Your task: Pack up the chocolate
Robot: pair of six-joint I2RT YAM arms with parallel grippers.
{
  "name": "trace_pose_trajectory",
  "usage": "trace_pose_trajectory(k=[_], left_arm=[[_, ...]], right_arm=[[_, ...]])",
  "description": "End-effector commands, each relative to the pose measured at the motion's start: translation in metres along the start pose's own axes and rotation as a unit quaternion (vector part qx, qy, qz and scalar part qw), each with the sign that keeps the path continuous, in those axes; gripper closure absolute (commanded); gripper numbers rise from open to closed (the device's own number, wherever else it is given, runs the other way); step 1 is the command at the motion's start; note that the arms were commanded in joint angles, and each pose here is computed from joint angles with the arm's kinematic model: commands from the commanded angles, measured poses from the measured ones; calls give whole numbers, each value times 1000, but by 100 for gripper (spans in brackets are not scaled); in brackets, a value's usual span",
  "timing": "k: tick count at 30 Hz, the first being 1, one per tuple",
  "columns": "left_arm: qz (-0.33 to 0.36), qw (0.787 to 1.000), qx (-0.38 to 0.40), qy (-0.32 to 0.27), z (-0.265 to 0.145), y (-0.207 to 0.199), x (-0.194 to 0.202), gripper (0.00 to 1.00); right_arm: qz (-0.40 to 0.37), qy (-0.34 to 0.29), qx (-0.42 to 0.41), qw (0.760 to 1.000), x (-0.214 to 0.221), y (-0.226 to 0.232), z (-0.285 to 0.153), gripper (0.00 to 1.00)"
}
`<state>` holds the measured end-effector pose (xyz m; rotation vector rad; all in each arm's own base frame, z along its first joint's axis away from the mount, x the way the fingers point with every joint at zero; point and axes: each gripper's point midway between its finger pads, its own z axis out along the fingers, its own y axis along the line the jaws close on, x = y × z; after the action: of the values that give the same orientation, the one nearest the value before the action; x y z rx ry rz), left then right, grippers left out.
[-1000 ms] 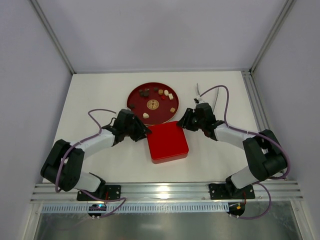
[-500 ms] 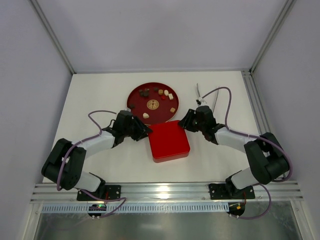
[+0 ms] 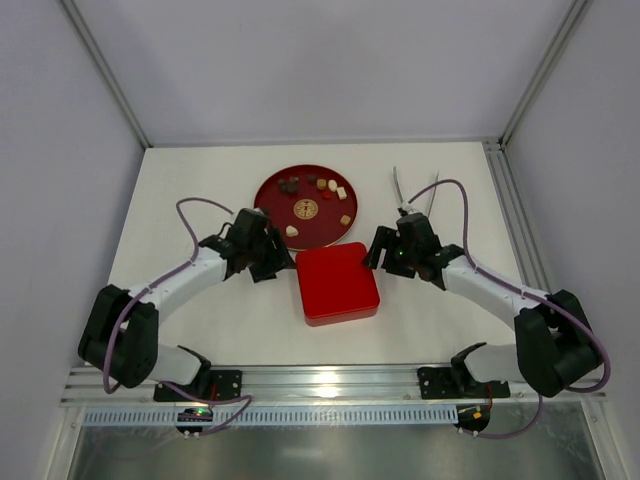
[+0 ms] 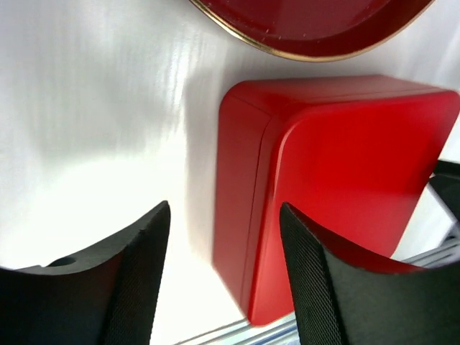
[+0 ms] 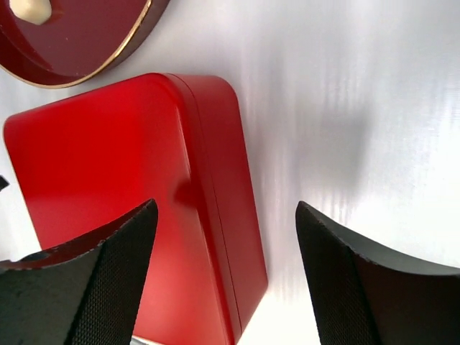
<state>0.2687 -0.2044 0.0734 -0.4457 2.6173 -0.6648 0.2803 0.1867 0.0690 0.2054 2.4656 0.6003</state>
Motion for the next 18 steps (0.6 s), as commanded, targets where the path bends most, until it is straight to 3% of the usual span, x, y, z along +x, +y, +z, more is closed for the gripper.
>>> trace_pose_trajectory(k=[1,6,11,18], left_arm=[[72,996,-48,2,-38,11,-5,37],[119,991,-1,-58,-89,-23,-33,29],[150,984,18,-97,-127,-34,-43,24],[178,972,31,-153,-177,-35,-50,18]], right_arm=[[-25,-22,18,999,-27,4,-33,21],[-47,-104,-24,993,-78,39,-88,0],[-58,-177,-22,982,-110,49,-137,0],[-54,-235,11,971,-110,26,-182,0]])
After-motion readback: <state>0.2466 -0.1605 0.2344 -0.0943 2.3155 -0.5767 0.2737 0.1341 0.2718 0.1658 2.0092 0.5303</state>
